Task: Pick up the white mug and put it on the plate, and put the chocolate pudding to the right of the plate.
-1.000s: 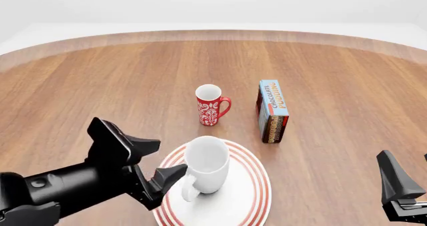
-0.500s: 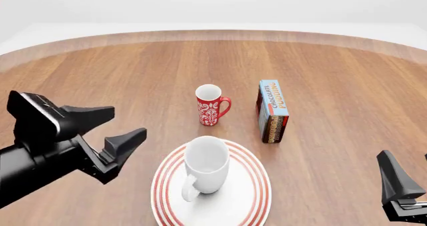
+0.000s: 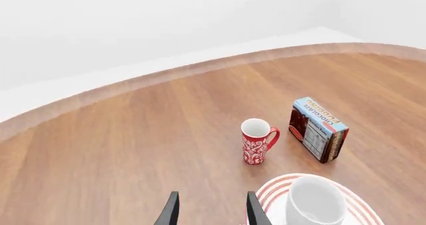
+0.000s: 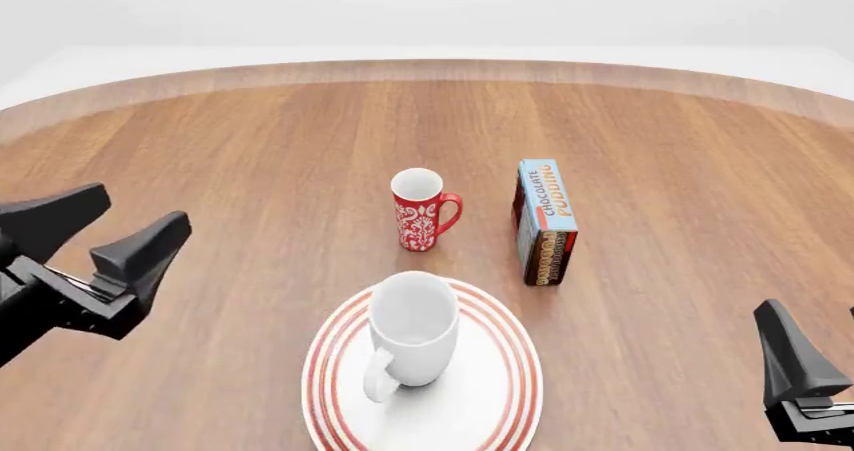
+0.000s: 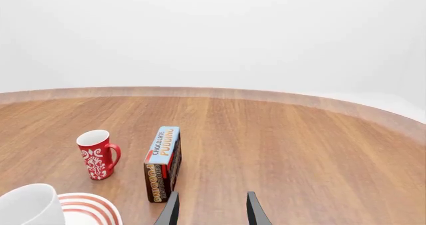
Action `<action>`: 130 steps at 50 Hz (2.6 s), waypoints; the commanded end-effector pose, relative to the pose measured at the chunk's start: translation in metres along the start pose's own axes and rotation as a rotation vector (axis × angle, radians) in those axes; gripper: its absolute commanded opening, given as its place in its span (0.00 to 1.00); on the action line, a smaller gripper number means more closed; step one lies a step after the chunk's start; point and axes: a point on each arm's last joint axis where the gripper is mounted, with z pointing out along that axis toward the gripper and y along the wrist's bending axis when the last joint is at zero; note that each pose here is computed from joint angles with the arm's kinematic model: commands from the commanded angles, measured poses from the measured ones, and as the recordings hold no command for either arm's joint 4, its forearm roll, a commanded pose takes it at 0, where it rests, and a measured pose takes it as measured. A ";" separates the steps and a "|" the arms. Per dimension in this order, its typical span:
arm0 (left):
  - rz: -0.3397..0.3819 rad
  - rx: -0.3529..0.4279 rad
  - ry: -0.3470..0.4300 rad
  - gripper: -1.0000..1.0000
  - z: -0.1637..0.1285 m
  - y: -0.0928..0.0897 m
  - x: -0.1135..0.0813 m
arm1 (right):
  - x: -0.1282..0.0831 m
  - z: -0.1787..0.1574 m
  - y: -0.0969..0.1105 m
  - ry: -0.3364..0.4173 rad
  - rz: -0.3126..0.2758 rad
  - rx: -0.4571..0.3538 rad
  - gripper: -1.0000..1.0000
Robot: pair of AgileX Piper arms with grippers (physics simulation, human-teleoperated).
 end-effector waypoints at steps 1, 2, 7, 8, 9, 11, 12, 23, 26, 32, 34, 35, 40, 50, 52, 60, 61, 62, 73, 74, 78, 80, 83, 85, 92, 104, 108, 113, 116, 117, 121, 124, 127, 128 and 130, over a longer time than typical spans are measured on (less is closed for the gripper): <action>-0.026 -0.135 -0.071 1.00 -0.015 0.013 0.011 | 0.000 0.000 0.000 0.000 -0.001 0.000 1.00; -0.028 -0.158 -0.078 1.00 -0.016 0.015 0.014 | 0.000 0.000 0.000 0.000 -0.001 0.000 1.00; -0.047 -0.232 -0.099 1.00 -0.021 0.021 0.025 | 0.000 0.000 0.000 0.000 -0.001 0.000 1.00; -0.045 -0.243 -0.101 1.00 -0.022 0.021 0.027 | 0.000 0.000 0.000 0.000 -0.001 0.000 1.00; -0.052 -0.253 -0.107 1.00 -0.022 0.022 0.028 | 0.000 0.000 0.000 0.000 -0.001 0.000 1.00; -0.060 -0.264 -0.109 1.00 -0.021 0.023 0.032 | 0.000 0.000 0.000 0.000 -0.002 -0.001 1.00; -0.060 -0.264 -0.109 1.00 -0.021 0.023 0.032 | 0.000 0.000 0.000 0.000 -0.002 -0.001 1.00; -0.100 -0.405 -0.132 1.00 -0.025 0.034 0.059 | 0.000 0.000 0.000 -0.002 -0.004 -0.002 1.00; -0.101 -0.420 -0.131 1.00 -0.026 0.035 0.067 | 0.000 0.000 0.000 -0.002 -0.004 -0.002 1.00; -0.098 -0.463 -0.169 1.00 -0.033 0.034 0.079 | 0.000 0.000 0.000 -0.002 -0.006 -0.003 1.00; -0.093 -0.456 -0.161 1.00 -0.031 0.034 0.084 | 0.000 0.000 0.000 -0.002 -0.005 -0.002 1.00; -0.094 -0.455 -0.162 1.00 -0.031 0.034 0.085 | 0.000 0.000 0.000 -0.002 -0.005 -0.002 1.00; -0.092 -0.472 -0.175 1.00 -0.033 0.034 0.087 | 0.000 0.000 0.000 -0.002 -0.005 -0.002 1.00; -0.117 -0.502 -0.219 1.00 -0.044 0.032 0.086 | 0.000 0.000 0.000 -0.002 -0.009 -0.001 1.00; -0.111 -0.500 -0.222 1.00 -0.045 0.031 0.086 | 0.000 0.000 0.000 -0.002 -0.008 0.000 1.00; -0.116 -0.498 -0.233 1.00 -0.048 0.029 0.086 | -0.001 0.000 0.000 -0.005 -0.019 0.006 1.00; -0.118 -0.497 -0.234 1.00 -0.049 0.029 0.086 | -0.001 0.000 -0.001 -0.007 -0.022 0.010 1.00; -0.119 -0.498 -0.235 1.00 -0.049 0.028 0.086 | -0.001 0.000 -0.001 -0.005 -0.022 0.011 1.00; -0.125 -0.493 -0.243 1.00 -0.048 0.029 0.085 | 0.000 0.000 -0.001 0.010 -0.030 0.026 1.00; -0.126 -0.491 -0.243 1.00 -0.048 0.029 0.085 | 0.000 0.000 -0.002 0.012 -0.028 0.029 1.00; -0.127 -0.488 -0.243 1.00 -0.046 0.029 0.085 | -0.003 0.001 -0.002 0.014 -0.038 0.033 1.00; -0.127 -0.486 -0.243 1.00 -0.045 0.030 0.085 | -0.004 0.002 -0.002 0.014 -0.042 0.033 1.00; -0.123 -0.485 -0.244 1.00 -0.047 0.029 0.085 | -0.006 0.004 -0.002 0.012 -0.056 0.026 1.00; -0.124 -0.485 -0.244 1.00 -0.047 0.029 0.085 | -0.007 0.005 -0.001 0.012 -0.063 0.018 1.00; -0.126 -0.486 -0.249 1.00 -0.050 0.027 0.085 | -0.017 0.012 0.000 0.006 -0.075 -0.008 1.00; -0.130 -0.484 -0.253 1.00 -0.052 0.026 0.086 | -0.029 0.026 0.003 0.002 -0.109 -0.040 1.00; -0.133 -0.486 -0.253 1.00 -0.052 0.026 0.086 | -0.035 0.030 0.005 -0.004 -0.120 -0.063 1.00; -0.136 -0.488 -0.257 1.00 -0.053 0.026 0.086 | -0.045 0.036 0.007 -0.016 -0.130 -0.083 1.00; -0.141 -0.490 -0.260 1.00 -0.053 0.026 0.086 | -0.049 0.039 0.009 -0.023 -0.139 -0.096 1.00; -0.141 -0.490 -0.260 1.00 -0.052 0.026 0.086 | -0.049 0.040 0.009 -0.024 -0.142 -0.099 1.00; -0.142 -0.489 -0.260 1.00 -0.051 0.027 0.085 | -0.054 0.046 0.011 -0.028 -0.148 -0.110 1.00; -0.146 -0.491 -0.263 1.00 -0.052 0.027 0.085 | -0.057 0.050 0.012 -0.029 -0.152 -0.119 1.00; -0.146 -0.489 -0.262 1.00 -0.052 0.026 0.085 | -0.060 0.055 0.014 -0.031 -0.157 -0.129 1.00; -0.146 -0.488 -0.262 1.00 -0.052 0.026 0.086 | -0.061 0.058 0.015 -0.022 -0.144 -0.135 1.00; -0.149 -0.489 -0.263 1.00 -0.053 0.026 0.086 | -0.060 0.063 0.016 -0.019 -0.149 -0.138 1.00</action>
